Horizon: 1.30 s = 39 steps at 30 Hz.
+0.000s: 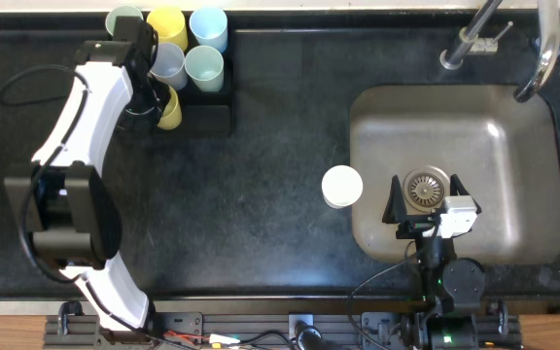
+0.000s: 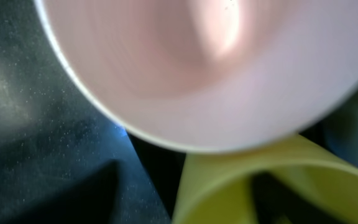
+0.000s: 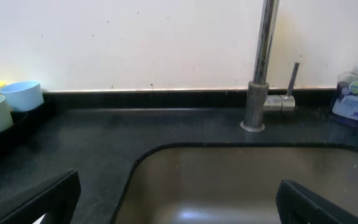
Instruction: Store Cups
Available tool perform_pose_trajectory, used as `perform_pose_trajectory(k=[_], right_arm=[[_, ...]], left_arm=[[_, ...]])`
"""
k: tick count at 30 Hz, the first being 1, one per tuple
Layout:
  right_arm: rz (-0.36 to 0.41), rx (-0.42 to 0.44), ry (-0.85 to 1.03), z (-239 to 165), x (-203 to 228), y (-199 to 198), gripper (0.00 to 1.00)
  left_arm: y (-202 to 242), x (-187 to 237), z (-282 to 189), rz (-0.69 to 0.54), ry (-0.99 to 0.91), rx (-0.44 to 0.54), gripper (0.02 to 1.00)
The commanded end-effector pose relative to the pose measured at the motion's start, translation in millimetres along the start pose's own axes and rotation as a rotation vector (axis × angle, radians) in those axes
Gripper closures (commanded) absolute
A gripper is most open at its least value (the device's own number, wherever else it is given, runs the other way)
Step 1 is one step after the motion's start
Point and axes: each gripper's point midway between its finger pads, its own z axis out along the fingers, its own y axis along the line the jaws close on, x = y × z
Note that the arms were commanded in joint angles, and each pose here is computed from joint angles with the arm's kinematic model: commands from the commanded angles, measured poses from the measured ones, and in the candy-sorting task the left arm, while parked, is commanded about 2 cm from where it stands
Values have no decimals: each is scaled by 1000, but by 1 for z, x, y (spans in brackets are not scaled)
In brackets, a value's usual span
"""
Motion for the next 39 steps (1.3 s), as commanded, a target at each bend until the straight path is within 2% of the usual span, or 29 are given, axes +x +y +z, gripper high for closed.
perform_pose_trajectory(k=[1, 7, 15, 19, 22, 27, 29, 30, 32, 34, 36, 39], right_arm=[[-3, -4, -10, 0, -1, 1, 3], [-3, -4, -10, 0, -1, 1, 3], [-3, -4, -10, 0, -1, 1, 5], [-3, -4, -10, 0, -1, 1, 3], [-3, -4, -10, 0, -1, 1, 3], [-3, -4, -10, 0, -1, 1, 3], [-3, -4, -10, 0, -1, 1, 3], [-3, -4, -10, 0, -1, 1, 3], [-3, -4, -10, 0, -1, 1, 3], [-3, -4, -10, 0, -1, 1, 3], [-3, -4, -10, 0, -1, 1, 5], [-3, -4, -10, 0, -1, 1, 3]], left_arm=[[3, 2, 5, 7, -9, -25, 20], [3, 2, -5, 23, -15, -4, 20], [10, 0, -96, 116, -76, 181, 20], [45, 5, -149, 118, -92, 234, 20], [90, 9, -179, 118, -111, 224, 20], [162, 20, -178, 328, -180, 218, 20], [179, 20, -161, 435, -262, 246, 178], [181, 21, -154, 505, -291, 272, 187], [175, 25, -138, 699, -408, 378, 20], [164, 29, -132, 816, -522, 498, 20], [150, 33, -135, 886, -664, 638, 20], [138, 33, -146, 896, -856, 794, 20]])
